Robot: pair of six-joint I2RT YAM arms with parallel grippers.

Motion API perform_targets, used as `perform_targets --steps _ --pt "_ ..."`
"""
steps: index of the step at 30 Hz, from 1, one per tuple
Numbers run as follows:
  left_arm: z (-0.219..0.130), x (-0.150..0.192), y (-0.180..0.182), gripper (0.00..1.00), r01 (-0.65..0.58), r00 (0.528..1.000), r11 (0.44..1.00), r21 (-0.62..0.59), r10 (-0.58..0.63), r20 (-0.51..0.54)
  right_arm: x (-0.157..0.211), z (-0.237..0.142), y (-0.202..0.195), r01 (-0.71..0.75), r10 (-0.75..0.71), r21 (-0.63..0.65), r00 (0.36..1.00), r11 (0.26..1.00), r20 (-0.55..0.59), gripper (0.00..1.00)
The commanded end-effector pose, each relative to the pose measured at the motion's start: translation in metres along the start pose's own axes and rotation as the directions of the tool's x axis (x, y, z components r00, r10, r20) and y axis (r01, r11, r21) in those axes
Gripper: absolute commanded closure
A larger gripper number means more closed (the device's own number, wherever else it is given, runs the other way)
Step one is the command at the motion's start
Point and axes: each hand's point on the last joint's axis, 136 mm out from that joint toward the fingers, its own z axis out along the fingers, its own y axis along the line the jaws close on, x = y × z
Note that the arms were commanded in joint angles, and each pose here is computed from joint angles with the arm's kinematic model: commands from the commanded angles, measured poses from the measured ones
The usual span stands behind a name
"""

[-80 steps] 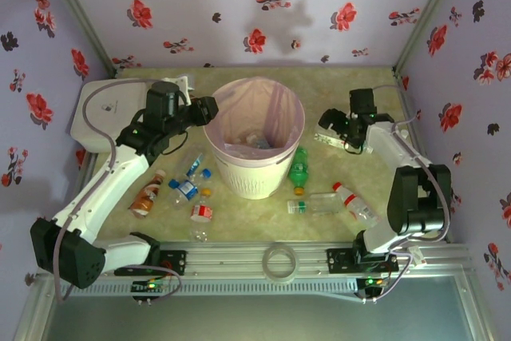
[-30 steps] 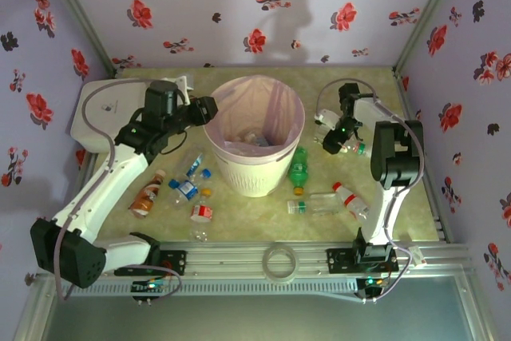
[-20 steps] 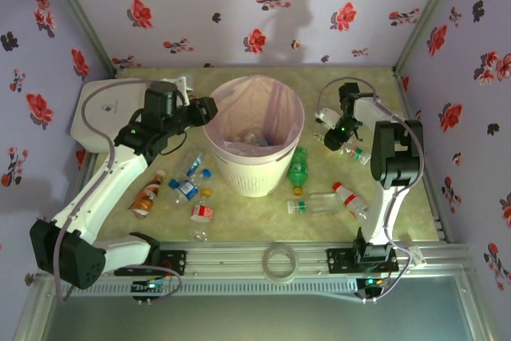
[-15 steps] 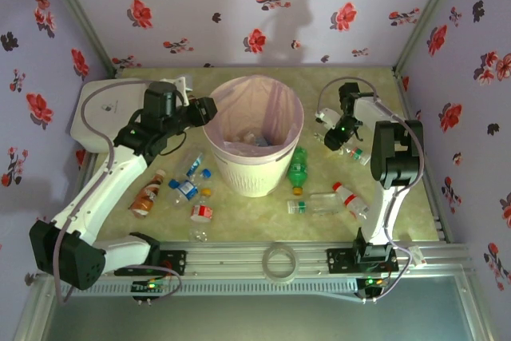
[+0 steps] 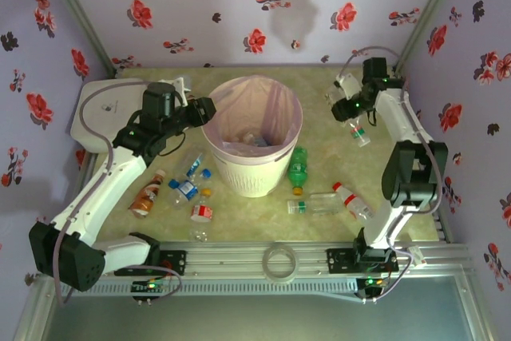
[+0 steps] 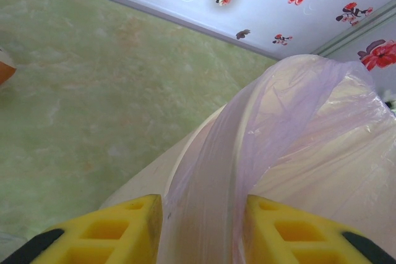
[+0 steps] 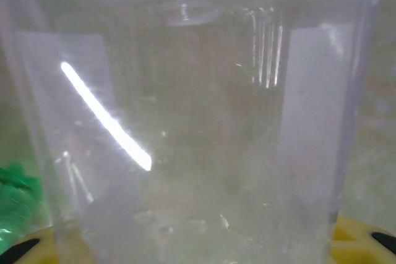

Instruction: Put the plastic bottles in the bin

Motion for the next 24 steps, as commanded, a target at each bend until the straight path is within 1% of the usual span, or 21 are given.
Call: perform_targets --steps 1,4,5,7,9,10,15,17,20,22,24 --pt "0.000 0.007 0.012 0.61 0.015 1.000 0.999 -0.032 -0.016 -0.019 -0.058 -0.043 0.013 -0.137 0.156 -0.096 0.961 0.986 0.228 0.62" --pt "0.000 0.007 0.013 0.61 0.015 1.000 0.999 -0.035 -0.016 -0.020 -0.089 -0.081 0.026 -0.156 0.206 -0.167 0.917 0.974 0.342 0.67" --pt "0.000 0.007 0.013 0.61 0.014 1.000 0.999 -0.034 -0.015 -0.021 -0.099 -0.095 0.028 -0.171 0.227 -0.175 0.896 0.970 0.381 0.71" --pt "0.000 0.007 0.013 0.61 0.015 1.000 0.999 -0.034 -0.016 -0.021 -0.115 -0.122 0.029 -0.206 0.261 -0.169 0.858 0.964 0.443 0.83" --pt "0.001 0.008 0.014 0.61 0.016 1.000 0.999 -0.034 -0.016 -0.021 -0.125 -0.143 0.032 -0.217 0.264 -0.151 0.834 0.964 0.484 0.97" --pt "0.001 0.009 0.014 0.61 0.016 1.000 0.999 -0.035 -0.017 -0.023 -0.130 -0.152 0.036 -0.208 0.255 -0.148 0.829 0.967 0.498 1.00" --pt "0.001 0.010 0.015 0.61 0.018 1.000 0.999 -0.035 -0.019 -0.022 -0.156 -0.192 0.080 -0.131 0.230 -0.214 0.800 0.968 0.554 1.00" --pt "0.001 0.009 0.015 0.61 0.017 1.000 0.999 -0.035 -0.018 -0.021 -0.163 -0.200 0.096 -0.138 0.258 -0.251 0.797 0.958 0.546 1.00" --pt "0.001 0.010 0.015 0.61 0.016 1.000 0.999 -0.035 -0.016 -0.022 -0.168 -0.204 0.116 -0.159 0.305 -0.323 0.827 0.933 0.473 1.00" --pt "0.000 0.010 0.015 0.61 0.014 1.000 0.999 -0.036 -0.015 -0.022 -0.174 -0.210 0.137 -0.107 0.273 -0.350 0.839 0.931 0.470 1.00" --pt "0.000 0.010 0.015 0.61 0.016 1.000 0.999 -0.035 -0.016 -0.021 -0.177 -0.213 0.170 -0.017 0.208 -0.372 0.852 0.928 0.480 1.00"
